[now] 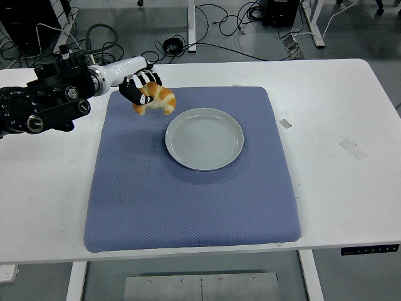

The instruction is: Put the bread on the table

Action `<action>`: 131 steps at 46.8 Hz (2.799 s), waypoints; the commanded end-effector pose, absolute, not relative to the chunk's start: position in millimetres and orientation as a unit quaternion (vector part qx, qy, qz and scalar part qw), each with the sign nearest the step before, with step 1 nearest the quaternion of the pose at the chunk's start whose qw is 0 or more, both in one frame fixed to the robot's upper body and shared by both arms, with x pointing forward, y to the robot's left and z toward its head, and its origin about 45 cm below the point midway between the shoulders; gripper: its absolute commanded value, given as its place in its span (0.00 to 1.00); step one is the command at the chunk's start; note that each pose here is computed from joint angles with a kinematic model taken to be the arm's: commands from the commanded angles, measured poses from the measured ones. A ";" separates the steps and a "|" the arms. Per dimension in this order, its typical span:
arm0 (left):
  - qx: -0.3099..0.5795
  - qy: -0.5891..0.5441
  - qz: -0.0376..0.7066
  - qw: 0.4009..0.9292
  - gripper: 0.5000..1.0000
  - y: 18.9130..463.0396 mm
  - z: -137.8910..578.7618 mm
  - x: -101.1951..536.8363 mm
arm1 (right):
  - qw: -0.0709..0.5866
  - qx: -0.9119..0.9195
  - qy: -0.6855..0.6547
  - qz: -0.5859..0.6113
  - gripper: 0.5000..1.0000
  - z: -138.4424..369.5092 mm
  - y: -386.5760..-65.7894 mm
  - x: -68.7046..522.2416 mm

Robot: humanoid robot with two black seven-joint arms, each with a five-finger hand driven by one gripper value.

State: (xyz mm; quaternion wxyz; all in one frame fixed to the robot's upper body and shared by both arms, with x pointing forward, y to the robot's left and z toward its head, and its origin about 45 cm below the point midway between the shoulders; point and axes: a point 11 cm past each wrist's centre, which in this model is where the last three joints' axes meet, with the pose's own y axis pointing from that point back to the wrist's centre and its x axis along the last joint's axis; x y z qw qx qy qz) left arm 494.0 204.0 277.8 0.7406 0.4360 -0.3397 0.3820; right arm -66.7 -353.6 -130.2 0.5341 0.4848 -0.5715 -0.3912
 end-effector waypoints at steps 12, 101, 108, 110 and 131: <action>0.445 -0.324 0.391 0.738 0.00 217.4 263.0 490.5 | 0.534 0.484 -0.571 -0.392 1.00 -130.1 -353.6 -67.4; 0.376 -0.234 0.506 0.740 0.95 240.5 279.9 508.5 | 0.534 0.485 -0.572 -0.391 1.00 -130.2 -353.6 -66.5; 0.292 -0.129 0.561 0.764 0.95 237.4 288.7 512.1 | 0.534 0.485 -0.572 -0.391 1.00 -130.2 -353.6 -66.5; 0.273 -0.099 0.572 0.768 0.95 238.1 289.9 512.5 | 0.534 0.485 -0.572 -0.391 1.00 -130.2 -353.6 -66.5; 0.177 0.035 0.611 0.770 0.95 227.7 280.2 515.3 | 0.534 0.485 -0.572 -0.391 1.00 -130.2 -353.6 -66.5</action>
